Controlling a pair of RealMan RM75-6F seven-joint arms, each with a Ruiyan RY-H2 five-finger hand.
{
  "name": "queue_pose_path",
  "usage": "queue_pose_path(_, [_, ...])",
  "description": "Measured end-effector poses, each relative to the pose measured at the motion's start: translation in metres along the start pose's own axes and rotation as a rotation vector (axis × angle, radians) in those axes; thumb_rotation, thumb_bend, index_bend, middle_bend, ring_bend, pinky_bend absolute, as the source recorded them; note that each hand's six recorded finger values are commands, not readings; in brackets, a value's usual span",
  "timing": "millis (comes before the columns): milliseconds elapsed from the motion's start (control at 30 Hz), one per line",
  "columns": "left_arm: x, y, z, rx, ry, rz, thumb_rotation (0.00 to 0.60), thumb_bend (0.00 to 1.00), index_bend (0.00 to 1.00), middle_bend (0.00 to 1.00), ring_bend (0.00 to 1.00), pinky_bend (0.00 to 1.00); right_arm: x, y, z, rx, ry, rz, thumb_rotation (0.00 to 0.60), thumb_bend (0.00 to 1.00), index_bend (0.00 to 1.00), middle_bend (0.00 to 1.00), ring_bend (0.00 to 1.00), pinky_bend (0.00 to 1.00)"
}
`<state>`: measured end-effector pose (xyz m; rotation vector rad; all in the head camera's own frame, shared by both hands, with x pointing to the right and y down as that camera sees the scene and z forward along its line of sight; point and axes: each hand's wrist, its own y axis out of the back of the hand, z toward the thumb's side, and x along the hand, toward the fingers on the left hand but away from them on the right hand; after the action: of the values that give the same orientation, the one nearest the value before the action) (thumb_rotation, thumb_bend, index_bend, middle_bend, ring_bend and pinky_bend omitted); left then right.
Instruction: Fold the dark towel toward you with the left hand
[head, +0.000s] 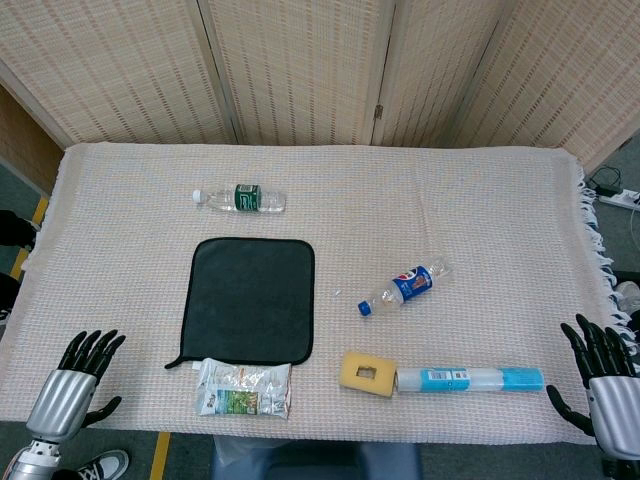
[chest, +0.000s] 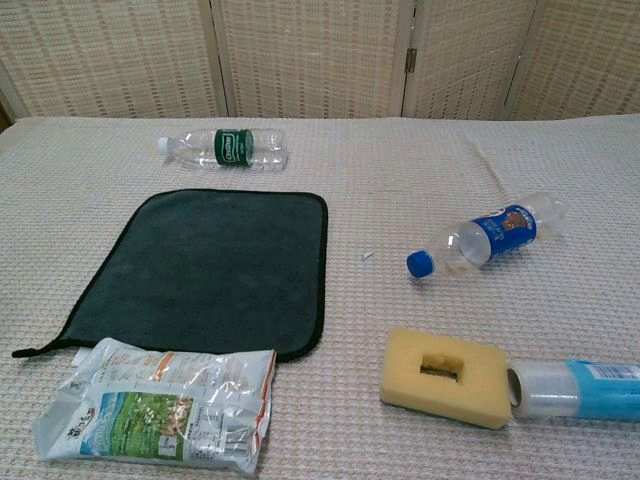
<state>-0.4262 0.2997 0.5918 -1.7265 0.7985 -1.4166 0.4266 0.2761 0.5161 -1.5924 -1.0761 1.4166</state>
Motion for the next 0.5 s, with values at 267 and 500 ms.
queue_pose_path(267, [0.010, -0.002, -0.003, -0.020, -0.003, -0.009, 0.600, 0.25, 0.18, 0.12, 0.08, 0.03, 0.000, 0.000, 0.001, -0.004, 0.012, -0.003, 0.600, 0.35, 0.00, 0.00, 0.00, 0.00])
queue_pose_path(500, [0.033, 0.020, 0.004, -0.129, -0.073, 0.073, 0.600, 0.25, 0.16, 0.38, 0.47, 0.55, -0.003, -0.006, 0.005, -0.018, 0.046, 0.020, 0.600, 0.35, 0.00, 0.00, 0.00, 0.00])
